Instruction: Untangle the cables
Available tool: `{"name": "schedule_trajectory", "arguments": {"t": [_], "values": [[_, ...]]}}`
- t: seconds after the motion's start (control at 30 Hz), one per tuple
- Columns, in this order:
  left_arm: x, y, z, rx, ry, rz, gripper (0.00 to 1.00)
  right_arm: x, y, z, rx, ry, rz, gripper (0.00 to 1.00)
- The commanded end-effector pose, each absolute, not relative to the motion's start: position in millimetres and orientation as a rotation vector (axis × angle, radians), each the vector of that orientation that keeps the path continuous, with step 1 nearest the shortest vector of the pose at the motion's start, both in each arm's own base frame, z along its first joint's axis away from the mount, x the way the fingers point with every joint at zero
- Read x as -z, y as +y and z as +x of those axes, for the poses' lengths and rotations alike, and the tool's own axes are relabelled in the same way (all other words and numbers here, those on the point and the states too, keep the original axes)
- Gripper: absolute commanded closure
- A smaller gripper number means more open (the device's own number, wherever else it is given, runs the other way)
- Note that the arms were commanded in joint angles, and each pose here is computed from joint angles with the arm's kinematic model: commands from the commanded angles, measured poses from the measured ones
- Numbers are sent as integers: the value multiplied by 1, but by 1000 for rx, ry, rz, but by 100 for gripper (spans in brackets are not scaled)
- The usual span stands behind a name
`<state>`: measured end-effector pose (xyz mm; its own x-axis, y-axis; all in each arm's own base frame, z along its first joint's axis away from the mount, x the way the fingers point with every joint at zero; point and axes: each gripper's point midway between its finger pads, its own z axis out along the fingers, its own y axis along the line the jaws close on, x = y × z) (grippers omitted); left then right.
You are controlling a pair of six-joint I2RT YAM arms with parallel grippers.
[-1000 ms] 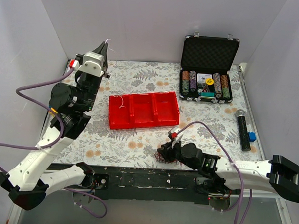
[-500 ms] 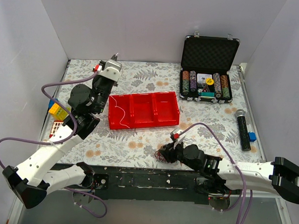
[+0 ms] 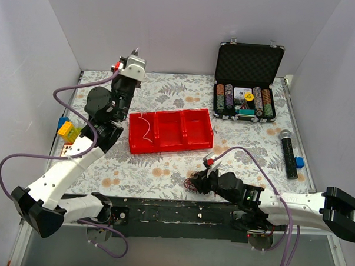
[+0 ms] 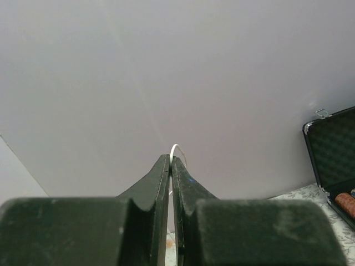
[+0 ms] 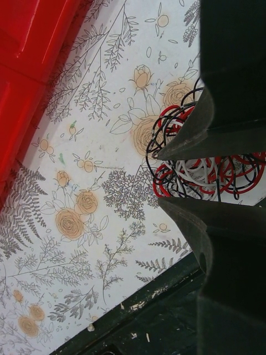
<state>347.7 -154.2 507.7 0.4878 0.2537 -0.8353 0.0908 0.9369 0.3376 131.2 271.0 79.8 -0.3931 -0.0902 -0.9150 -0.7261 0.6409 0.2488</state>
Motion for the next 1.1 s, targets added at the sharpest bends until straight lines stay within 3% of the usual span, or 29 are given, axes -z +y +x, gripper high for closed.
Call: {"name": "schedule_trajectory", "arguments": {"t": [0.0, 0.33, 0.7, 1.07], "values": [[-520, -145, 337, -91, 1037, 340, 98, -88, 275, 134, -829, 1843, -605, 59], [-453, -153, 347, -89, 1186, 414, 97, -93, 276, 135, -837, 1830, -599, 60], [-316, -156, 346, -31, 1564, 484, 100, -94, 274, 135, -839, 1832, -585, 60], [-242, -156, 368, -115, 1731, 455, 100, -95, 272, 136, -833, 1835, -580, 60]]}}
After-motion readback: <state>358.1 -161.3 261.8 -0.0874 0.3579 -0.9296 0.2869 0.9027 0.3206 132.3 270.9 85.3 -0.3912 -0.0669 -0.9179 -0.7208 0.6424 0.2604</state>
